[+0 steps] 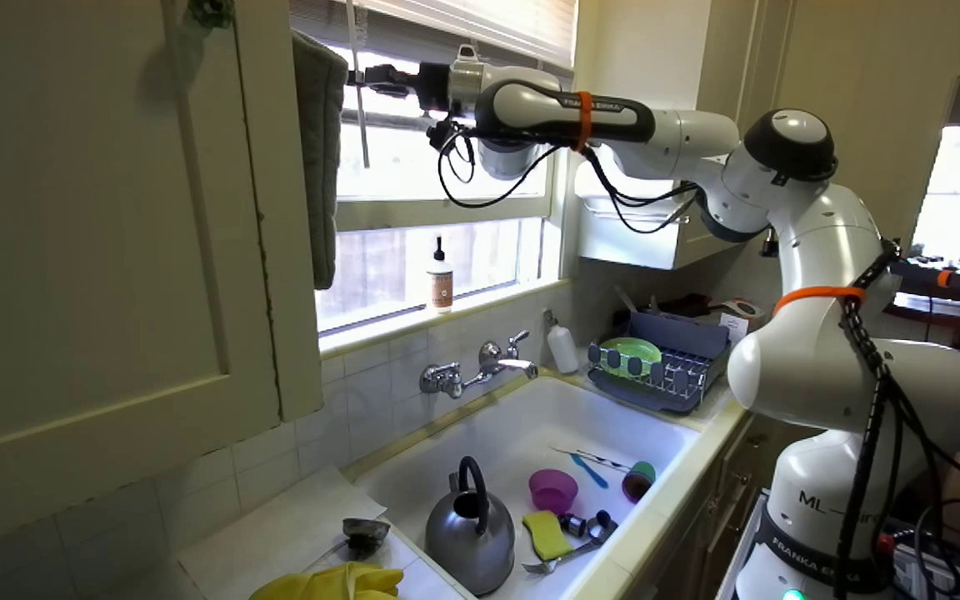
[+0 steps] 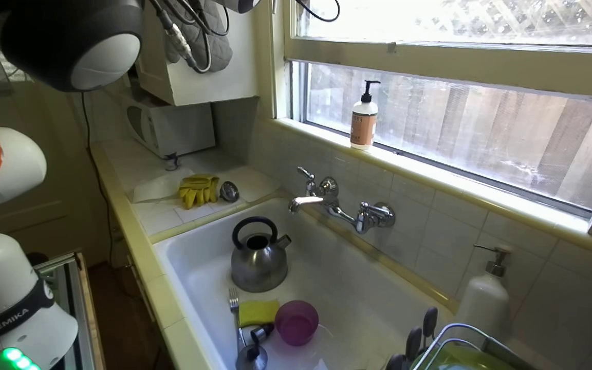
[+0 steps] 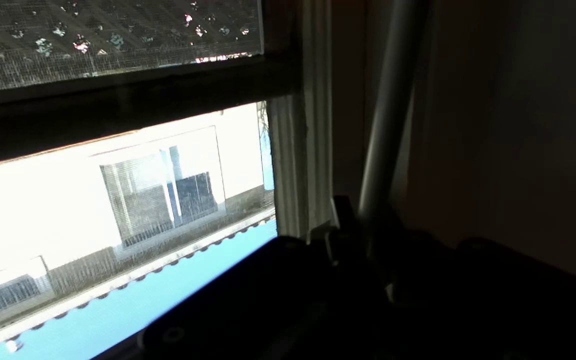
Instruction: Pull the curtain string
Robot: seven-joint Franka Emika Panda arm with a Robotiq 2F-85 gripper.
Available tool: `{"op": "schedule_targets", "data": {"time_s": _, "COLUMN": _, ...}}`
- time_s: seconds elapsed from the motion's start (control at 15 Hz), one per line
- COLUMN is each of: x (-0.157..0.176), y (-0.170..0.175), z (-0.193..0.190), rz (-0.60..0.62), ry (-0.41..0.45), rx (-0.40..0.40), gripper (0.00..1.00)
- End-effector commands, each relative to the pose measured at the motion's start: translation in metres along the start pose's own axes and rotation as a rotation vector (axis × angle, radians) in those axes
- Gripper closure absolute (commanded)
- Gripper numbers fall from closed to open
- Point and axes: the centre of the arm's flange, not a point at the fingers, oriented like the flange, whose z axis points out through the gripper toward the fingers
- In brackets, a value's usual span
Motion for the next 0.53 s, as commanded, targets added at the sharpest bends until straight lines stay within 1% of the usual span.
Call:
{"op": "schedule_targets", "data": {"time_s": 0.0, "x": 0.0008, "y": 0.0015, "z": 0.0042, "rz": -0.043, "ry": -0.018, "rx": 0.059, "gripper": 0.97}}
{"op": "schedule_targets", "data": {"time_s": 0.47, "x": -0.0003, "y": 0.0018, "z": 0.009, "rz": -0.042, "ry": -0.024, "rx": 0.095, "gripper": 0.97}}
